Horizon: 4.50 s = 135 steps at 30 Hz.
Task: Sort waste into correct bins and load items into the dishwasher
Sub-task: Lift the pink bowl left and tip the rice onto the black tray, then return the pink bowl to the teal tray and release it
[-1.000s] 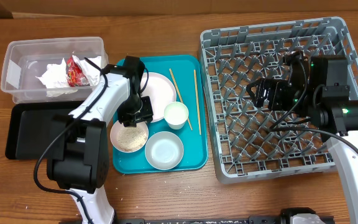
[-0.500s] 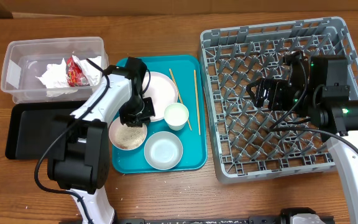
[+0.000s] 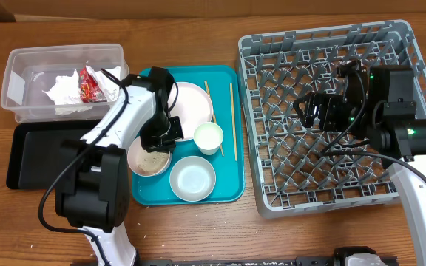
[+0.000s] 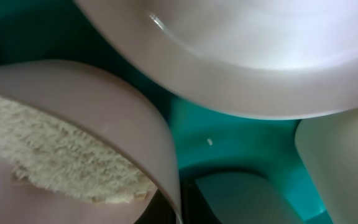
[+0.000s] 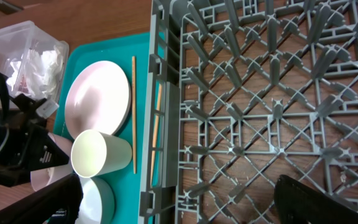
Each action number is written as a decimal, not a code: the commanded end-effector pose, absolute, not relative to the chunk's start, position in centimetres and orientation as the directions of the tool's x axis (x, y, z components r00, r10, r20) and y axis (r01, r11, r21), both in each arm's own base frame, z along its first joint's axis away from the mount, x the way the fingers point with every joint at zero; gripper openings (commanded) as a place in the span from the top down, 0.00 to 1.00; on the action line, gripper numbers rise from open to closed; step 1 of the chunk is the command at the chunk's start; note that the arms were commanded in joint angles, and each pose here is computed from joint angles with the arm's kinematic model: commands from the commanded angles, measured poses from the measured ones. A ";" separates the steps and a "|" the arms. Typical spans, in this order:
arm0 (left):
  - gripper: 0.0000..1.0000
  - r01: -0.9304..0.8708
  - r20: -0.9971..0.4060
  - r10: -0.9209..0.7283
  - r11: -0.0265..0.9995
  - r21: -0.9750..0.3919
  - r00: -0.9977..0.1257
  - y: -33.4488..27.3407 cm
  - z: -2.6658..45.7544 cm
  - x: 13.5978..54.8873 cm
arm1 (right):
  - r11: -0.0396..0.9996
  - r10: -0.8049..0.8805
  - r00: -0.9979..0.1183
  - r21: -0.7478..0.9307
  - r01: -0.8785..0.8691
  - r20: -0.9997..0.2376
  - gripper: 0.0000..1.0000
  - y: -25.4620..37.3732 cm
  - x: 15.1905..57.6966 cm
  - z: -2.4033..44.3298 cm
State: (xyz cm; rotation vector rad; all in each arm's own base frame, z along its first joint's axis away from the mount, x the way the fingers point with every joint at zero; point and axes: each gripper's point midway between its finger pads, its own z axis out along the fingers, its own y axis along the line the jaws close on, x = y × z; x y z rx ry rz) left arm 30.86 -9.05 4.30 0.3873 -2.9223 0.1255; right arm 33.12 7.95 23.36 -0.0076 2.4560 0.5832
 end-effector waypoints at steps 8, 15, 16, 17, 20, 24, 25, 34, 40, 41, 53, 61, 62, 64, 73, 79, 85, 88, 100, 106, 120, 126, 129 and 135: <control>0.96 -0.176 0.111 -0.165 0.980 -0.097 -0.980 -8.9 11.6 34.0 | 0.900 0.133 -0.800 0.409 -0.150 -0.585 0.00 7.9 33.5 24.3; 0.96 -0.188 0.137 -0.174 0.978 -0.095 -0.975 -6.2 14.7 33.4 | 0.900 0.133 -0.798 0.409 -0.151 -0.588 0.00 7.9 33.6 24.3; 0.96 -0.201 0.146 -0.187 0.975 -0.091 -0.971 -5.6 14.9 33.1 | 0.900 0.133 -0.798 0.409 -0.151 -0.587 0.00 7.9 33.6 24.3; 0.96 -0.210 0.153 -0.195 0.974 -0.090 -0.969 -5.0 15.2 32.8 | 0.900 0.133 -0.798 0.409 -0.151 -0.587 0.00 7.9 33.6 24.3; 0.96 -0.237 0.147 -0.221 0.967 -0.095 -0.964 -3.2 16.1 32.3 | 0.900 0.133 -0.798 0.409 -0.151 -0.588 0.00 7.9 33.6 24.3; 0.96 -0.281 0.080 -0.272 0.952 -0.123 -0.959 0.3 18.1 32.1 | 0.900 0.133 -0.798 0.409 -0.151 -0.588 0.00 7.9 33.6 24.3; 0.96 -0.277 0.069 -0.269 0.950 -0.143 -0.961 0.7 18.4 32.0 | 0.900 0.133 -0.798 0.409 -0.151 -0.587 0.00 7.9 33.6 24.3; 0.96 -0.208 -0.065 -0.273 0.847 -0.489 -0.960 4.6 20.6 33.3 | 0.900 0.133 -0.802 0.410 -0.149 -0.583 0.00 7.9 33.5 24.3; 0.96 -0.199 -0.134 -0.374 0.725 -0.660 -0.918 7.9 20.9 33.3 | 0.900 0.133 -0.801 0.410 -0.149 -0.583 0.00 7.9 33.5 24.3; 0.96 -0.197 -0.141 -0.388 0.708 -0.678 -0.911 8.3 20.7 33.2 | 0.900 0.133 -0.801 0.410 -0.149 -0.583 0.00 7.9 33.5 24.3; 0.96 -0.135 -0.203 -0.639 0.440 -0.888 -0.742 13.3 17.6 33.0 | 0.893 0.132 -0.803 0.421 -0.158 -0.581 0.00 8.1 33.4 24.3; 0.96 -0.107 -0.234 -0.661 0.433 -0.895 -0.713 14.2 17.4 33.2 | 0.891 0.135 -0.804 0.425 -0.156 -0.579 0.00 8.2 33.4 24.3; 0.96 -0.094 -0.244 -0.662 0.431 -0.897 -0.709 14.2 17.6 33.4 | 0.891 0.135 -0.804 0.426 -0.157 -0.578 0.00 8.2 33.4 24.3; 0.96 -0.066 -0.260 -0.666 0.422 -0.904 -0.699 14.3 18.1 33.7 | 0.891 0.135 -0.806 0.426 -0.155 -0.577 0.00 8.2 33.3 24.3; 0.96 -0.119 -0.173 -0.724 0.334 -0.935 -0.668 15.0 18.6 33.7 | 0.892 0.135 -0.808 0.426 -0.153 -0.573 0.00 8.2 33.3 24.2; 0.96 -0.119 -0.113 -0.765 0.241 -0.963 -0.634 15.6 19.7 33.5 | 0.892 0.135 -0.808 0.426 -0.153 -0.574 0.00 8.2 33.3 24.3; 0.96 -0.030 -0.088 -0.791 0.133 -0.991 -0.605 16.1 22.1 33.5 | 0.892 0.135 -0.808 0.426 -0.153 -0.573 0.00 8.2 33.3 24.2; 0.96 -0.001 -0.066 -0.797 0.084 -0.996 -0.601 16.1 23.0 33.5 | 0.892 0.135 -0.809 0.426 -0.153 -0.573 0.00 8.2 33.3 24.2; 0.96 -0.010 0.033 -0.802 -0.033 -0.999 -0.597 16.1 24.1 33.4 | 0.892 0.135 -0.812 0.427 -0.150 -0.567 0.00 8.2 33.1 24.1; 0.96 -0.067 0.128 -0.795 -0.109 -0.992 -0.593 15.9 24.1 33.2 | 0.892 0.135 -0.812 0.426 -0.150 -0.567 0.00 8.2 33.1 24.1; 0.96 -0.053 0.108 -0.815 -0.095 -0.994 -0.569 17.0 24.1 32.8 | 0.892 0.135 -0.813 0.426 -0.150 -0.567 0.00 8.2 33.1 24.1; 0.96 -0.016 0.043 -0.815 -0.041 -0.999 -0.578 16.3 24.8 32.6 | 0.892 0.135 -0.812 0.426 -0.150 -0.568 0.00 8.2 33.2 24.1; 0.96 0.031 -0.042 -0.799 0.029 -0.999 -0.600 14.9 26.1 32.7 | 0.892 0.134 -0.812 0.426 -0.150 -0.568 0.00 8.2 33.2 24.1; 0.96 -0.048 -0.223 -0.670 0.361 -0.932 -0.708 9.6 27.1 34.2 | 0.892 0.135 -0.812 0.426 -0.150 -0.567 0.00 8.2 33.2 24.1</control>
